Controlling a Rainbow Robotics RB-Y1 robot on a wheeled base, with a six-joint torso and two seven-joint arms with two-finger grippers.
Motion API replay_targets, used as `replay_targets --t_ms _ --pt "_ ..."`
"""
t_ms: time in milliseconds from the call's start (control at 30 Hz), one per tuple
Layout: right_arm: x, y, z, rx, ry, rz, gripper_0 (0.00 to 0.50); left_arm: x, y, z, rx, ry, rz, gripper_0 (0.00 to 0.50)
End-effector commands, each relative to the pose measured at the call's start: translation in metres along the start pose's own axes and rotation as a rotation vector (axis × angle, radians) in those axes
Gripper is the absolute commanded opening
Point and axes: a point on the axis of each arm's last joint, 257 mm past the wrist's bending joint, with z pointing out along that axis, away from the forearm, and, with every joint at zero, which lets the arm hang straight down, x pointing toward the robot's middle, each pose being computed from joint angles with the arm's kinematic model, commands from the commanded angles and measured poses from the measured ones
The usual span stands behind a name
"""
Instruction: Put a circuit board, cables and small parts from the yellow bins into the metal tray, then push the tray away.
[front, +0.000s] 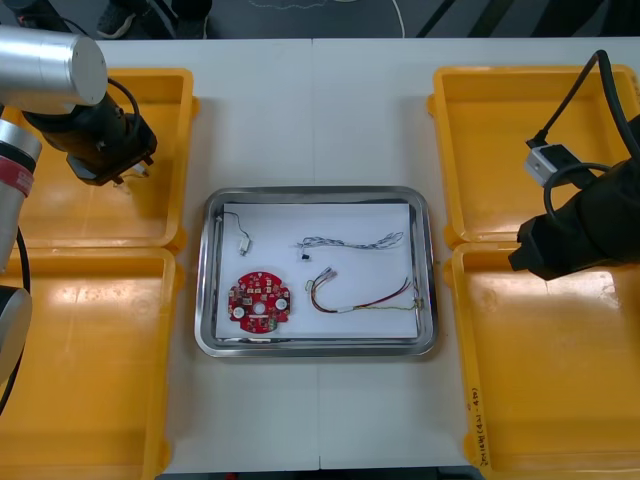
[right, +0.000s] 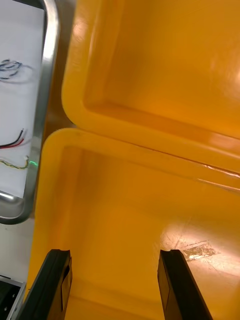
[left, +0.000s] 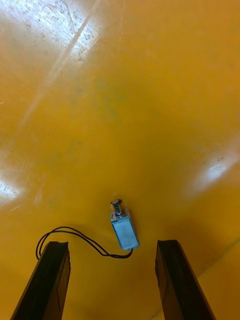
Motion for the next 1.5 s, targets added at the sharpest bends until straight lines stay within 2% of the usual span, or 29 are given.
replay_targets --t_ms 33,300,533,733,767,800,833,867,900,1200,1333,1500 --pt "0.012 -0.026 -0.009 0.059 -0.017 0.1 0.5 -0.011 -0.033 -0.013 0.042 -0.042 -0.064 0.5" --pt "0.026 -0.035 -0.001 0.068 -0.007 0.179 0.5 -0.009 -0.039 -0.006 0.058 -0.047 -0.086 0.5" --pt "0.031 -0.038 0.006 0.065 -0.018 0.248 0.5 -0.005 -0.033 0.01 0.049 -0.034 -0.115 0.5" --pt "0.034 -0.038 0.01 0.07 -0.018 0.276 0.5 -0.005 -0.032 0.011 0.048 -0.033 -0.124 0.5" --pt "0.034 -0.038 0.011 0.068 -0.017 0.281 0.5 -0.005 -0.031 0.011 0.047 -0.035 -0.126 0.446" --pt "0.035 -0.038 0.012 0.07 -0.015 0.285 0.5 -0.005 -0.032 0.011 0.048 -0.033 -0.126 0.354" --pt "0.035 -0.038 0.011 0.071 -0.017 0.284 0.5 -0.005 -0.031 0.012 0.046 -0.031 -0.126 0.114" --pt "0.036 -0.038 0.012 0.07 -0.014 0.287 0.5 -0.005 -0.032 0.011 0.048 -0.033 -0.126 0.044" --pt "0.037 -0.037 0.012 0.068 -0.014 0.29 0.5 -0.005 -0.031 0.012 0.046 -0.034 -0.124 0.001" --pt "0.043 -0.034 0.013 0.061 -0.006 0.306 0.5 -0.01 -0.03 0.004 0.033 -0.033 -0.122 0.0" --pt "0.044 -0.032 0.012 0.057 -0.008 0.31 0.5 -0.019 -0.025 -0.015 0.01 -0.031 -0.113 0.0" --pt "0.043 -0.032 0.012 0.054 -0.009 0.319 0.5 -0.026 -0.023 -0.045 0.001 -0.039 -0.084 0.0"
